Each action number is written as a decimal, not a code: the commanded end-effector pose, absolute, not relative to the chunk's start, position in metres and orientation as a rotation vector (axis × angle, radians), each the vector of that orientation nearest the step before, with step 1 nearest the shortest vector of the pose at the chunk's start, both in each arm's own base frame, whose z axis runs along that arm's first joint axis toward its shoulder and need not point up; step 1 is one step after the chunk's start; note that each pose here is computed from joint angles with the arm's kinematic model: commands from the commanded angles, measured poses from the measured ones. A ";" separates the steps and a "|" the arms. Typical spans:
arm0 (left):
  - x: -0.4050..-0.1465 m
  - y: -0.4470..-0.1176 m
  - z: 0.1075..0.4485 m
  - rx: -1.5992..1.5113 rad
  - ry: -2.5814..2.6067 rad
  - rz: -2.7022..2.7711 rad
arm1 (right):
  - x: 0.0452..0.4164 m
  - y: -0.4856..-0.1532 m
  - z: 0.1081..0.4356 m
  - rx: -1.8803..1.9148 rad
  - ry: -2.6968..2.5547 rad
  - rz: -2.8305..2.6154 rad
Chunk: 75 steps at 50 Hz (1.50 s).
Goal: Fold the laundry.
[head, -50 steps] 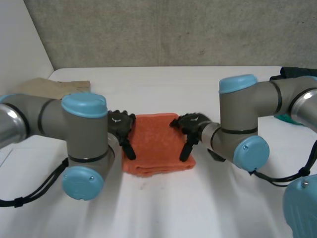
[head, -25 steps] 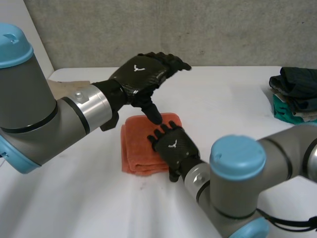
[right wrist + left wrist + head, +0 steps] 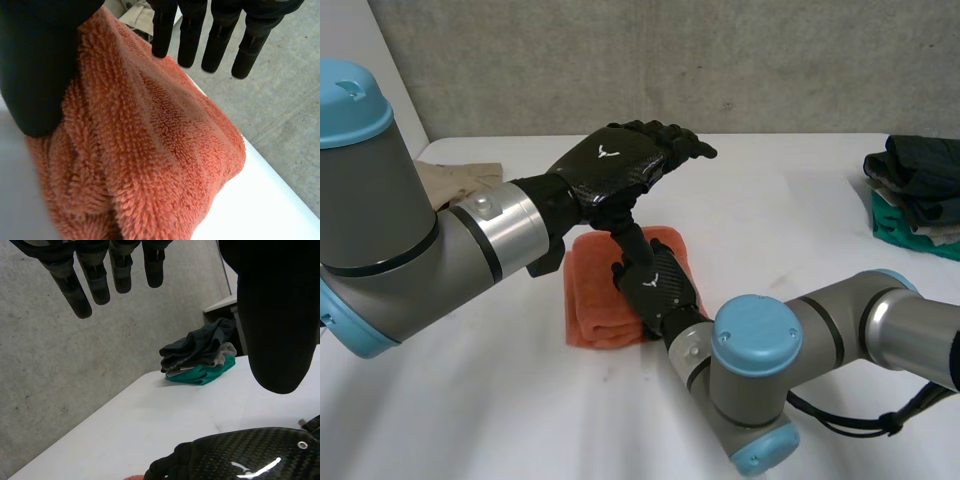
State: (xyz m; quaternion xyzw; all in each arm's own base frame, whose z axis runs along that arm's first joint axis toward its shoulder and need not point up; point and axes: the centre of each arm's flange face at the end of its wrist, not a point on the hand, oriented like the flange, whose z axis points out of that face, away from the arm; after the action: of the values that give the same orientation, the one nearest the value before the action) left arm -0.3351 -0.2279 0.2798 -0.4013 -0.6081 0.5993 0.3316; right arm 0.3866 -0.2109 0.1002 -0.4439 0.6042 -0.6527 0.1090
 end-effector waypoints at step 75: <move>-0.346 -0.208 0.331 -0.897 -1.410 1.666 | -0.057 -0.408 0.300 -0.239 2.413 -2.509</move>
State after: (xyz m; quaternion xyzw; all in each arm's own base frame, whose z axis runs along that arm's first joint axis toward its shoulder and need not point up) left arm -0.3431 -0.2182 0.3336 -0.3470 -0.5503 0.6611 0.3739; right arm -0.0016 -0.4399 0.2737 -0.1693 0.6402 -0.7437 -0.0915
